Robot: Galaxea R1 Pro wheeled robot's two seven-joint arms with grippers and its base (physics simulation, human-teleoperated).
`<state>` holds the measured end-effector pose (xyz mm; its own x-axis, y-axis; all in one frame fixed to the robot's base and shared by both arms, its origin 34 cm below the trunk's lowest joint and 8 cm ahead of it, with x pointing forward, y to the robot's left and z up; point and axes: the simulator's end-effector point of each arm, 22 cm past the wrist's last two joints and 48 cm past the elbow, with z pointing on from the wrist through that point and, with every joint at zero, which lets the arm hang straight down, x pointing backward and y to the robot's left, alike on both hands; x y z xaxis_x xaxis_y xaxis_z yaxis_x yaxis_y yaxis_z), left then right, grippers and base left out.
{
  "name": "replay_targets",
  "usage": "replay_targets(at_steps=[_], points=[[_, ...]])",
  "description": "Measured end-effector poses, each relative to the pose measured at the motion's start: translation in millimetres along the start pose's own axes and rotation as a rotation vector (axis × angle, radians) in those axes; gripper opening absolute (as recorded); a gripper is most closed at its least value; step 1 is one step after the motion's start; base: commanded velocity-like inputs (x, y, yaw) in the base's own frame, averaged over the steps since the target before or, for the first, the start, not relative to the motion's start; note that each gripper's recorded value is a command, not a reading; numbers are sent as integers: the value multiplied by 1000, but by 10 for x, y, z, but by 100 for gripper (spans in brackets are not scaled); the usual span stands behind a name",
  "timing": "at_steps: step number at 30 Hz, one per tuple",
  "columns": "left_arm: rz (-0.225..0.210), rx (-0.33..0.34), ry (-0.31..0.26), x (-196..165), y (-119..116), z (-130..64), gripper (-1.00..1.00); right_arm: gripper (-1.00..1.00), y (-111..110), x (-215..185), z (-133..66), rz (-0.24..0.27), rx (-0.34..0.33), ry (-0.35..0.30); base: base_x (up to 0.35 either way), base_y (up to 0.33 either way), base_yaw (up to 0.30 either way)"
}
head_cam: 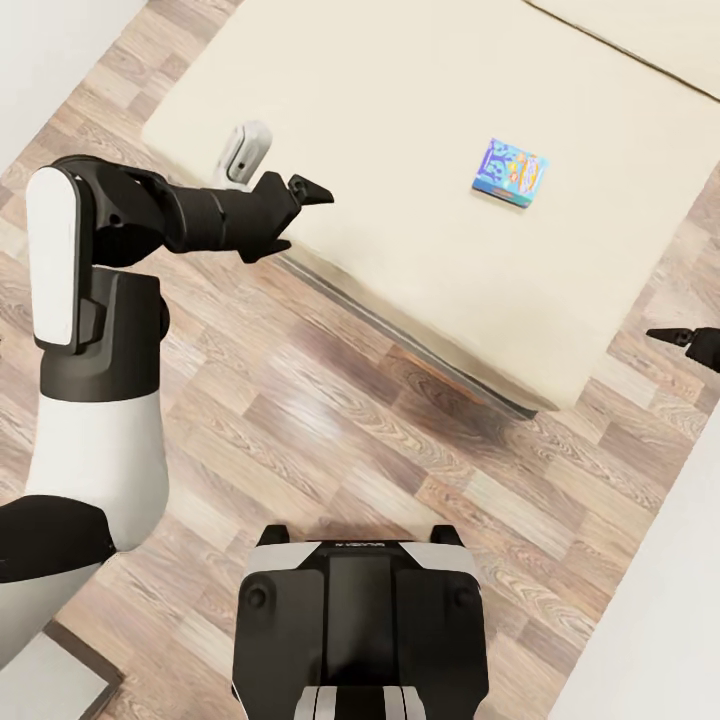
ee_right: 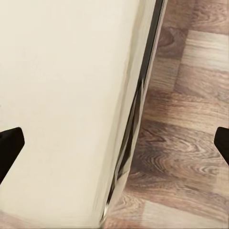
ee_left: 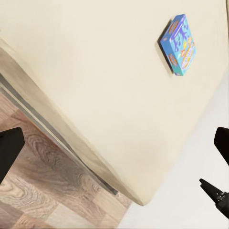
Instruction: Put all the toys in the child's room - the three board games (two on the bed and one on the table), the two jigsaw puzzles on the table, and the tennis ball on the table - inside the toy box on the table in the child's room.
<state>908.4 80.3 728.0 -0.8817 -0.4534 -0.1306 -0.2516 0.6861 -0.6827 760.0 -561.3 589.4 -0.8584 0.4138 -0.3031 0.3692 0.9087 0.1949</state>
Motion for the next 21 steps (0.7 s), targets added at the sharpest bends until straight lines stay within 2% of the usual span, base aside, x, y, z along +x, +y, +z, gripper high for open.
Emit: replay_targets(at_steps=[8, 21], points=[[-1, -4, 3, 11, 19, 8, 100, 100, -40, 151, 13, 1, -1, 25, 96, 328, -51], [2, -5, 6, 30, 16, 17, 100, 100, 162, 309, -19, 7, -126, 49, 159, 312, -26]])
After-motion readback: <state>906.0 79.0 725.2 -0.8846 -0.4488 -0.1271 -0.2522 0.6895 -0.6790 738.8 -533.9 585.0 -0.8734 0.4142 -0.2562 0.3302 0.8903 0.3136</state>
